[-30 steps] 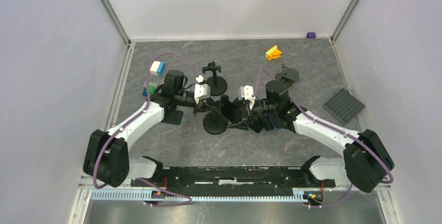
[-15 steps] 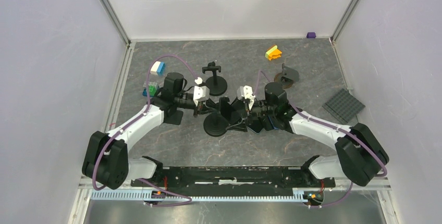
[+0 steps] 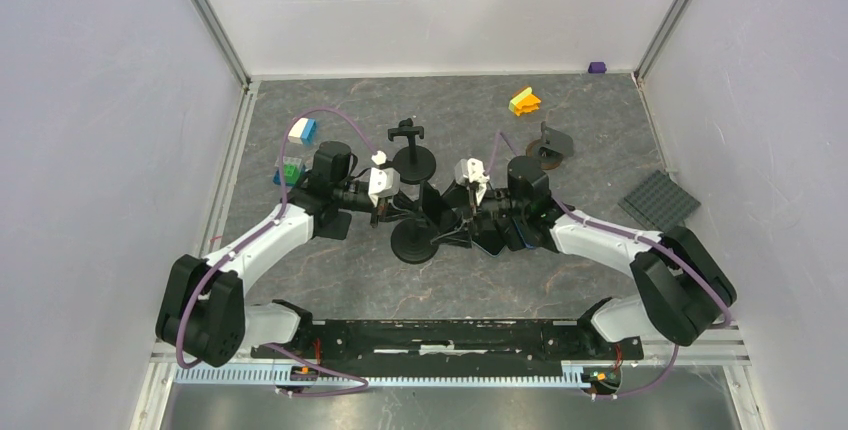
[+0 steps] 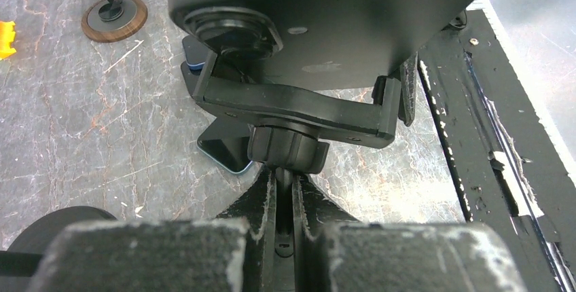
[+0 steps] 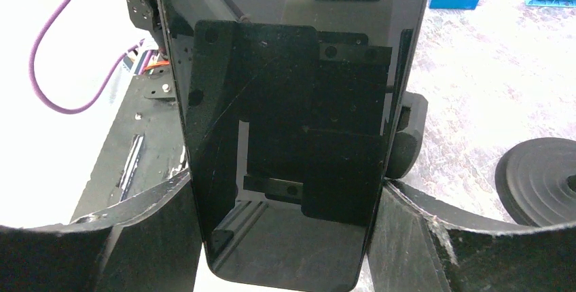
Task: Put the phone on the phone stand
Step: Install the phone on the phone stand.
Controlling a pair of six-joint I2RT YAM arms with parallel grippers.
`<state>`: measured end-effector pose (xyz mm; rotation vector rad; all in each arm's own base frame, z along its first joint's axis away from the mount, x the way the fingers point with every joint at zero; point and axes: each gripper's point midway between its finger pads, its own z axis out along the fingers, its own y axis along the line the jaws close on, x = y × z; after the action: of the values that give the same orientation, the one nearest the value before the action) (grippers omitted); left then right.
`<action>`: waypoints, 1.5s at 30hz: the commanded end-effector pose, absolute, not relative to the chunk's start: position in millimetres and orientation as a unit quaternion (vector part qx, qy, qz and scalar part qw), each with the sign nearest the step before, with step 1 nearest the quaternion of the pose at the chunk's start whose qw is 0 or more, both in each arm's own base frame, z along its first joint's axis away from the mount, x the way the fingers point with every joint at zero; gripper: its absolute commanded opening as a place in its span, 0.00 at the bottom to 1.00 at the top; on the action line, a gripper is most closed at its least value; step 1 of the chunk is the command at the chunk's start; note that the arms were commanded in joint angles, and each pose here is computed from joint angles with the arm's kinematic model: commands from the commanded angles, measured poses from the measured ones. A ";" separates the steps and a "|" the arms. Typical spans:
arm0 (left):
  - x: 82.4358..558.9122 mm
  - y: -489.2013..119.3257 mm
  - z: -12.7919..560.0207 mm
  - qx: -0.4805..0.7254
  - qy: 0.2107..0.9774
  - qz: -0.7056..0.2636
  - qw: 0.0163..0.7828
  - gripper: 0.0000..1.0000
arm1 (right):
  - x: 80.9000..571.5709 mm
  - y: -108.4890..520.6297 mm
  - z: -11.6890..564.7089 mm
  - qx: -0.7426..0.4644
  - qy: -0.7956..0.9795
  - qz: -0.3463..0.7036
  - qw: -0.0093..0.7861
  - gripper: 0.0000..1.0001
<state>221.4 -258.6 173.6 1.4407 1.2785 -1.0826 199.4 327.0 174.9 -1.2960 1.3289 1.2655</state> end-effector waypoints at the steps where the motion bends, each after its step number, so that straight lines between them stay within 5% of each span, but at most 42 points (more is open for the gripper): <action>1: 207.7 -261.7 178.4 0.580 0.505 -0.465 0.438 0.02 | 208.0 335.8 201.6 -0.520 0.497 0.516 0.464 0.01; 32: 176.6 -272.9 172.2 0.591 0.473 -0.526 0.388 0.02 | 239.8 345.6 192.2 -0.490 0.500 0.519 0.491 0.00; 45: 195.5 -272.4 167.0 0.598 0.508 -0.466 0.407 0.06 | 231.4 343.1 206.3 -0.481 0.488 0.534 0.494 0.01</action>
<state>220.5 -262.6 170.8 1.4407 1.3048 -1.1029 211.6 337.4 167.8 -1.2392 1.2984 1.3860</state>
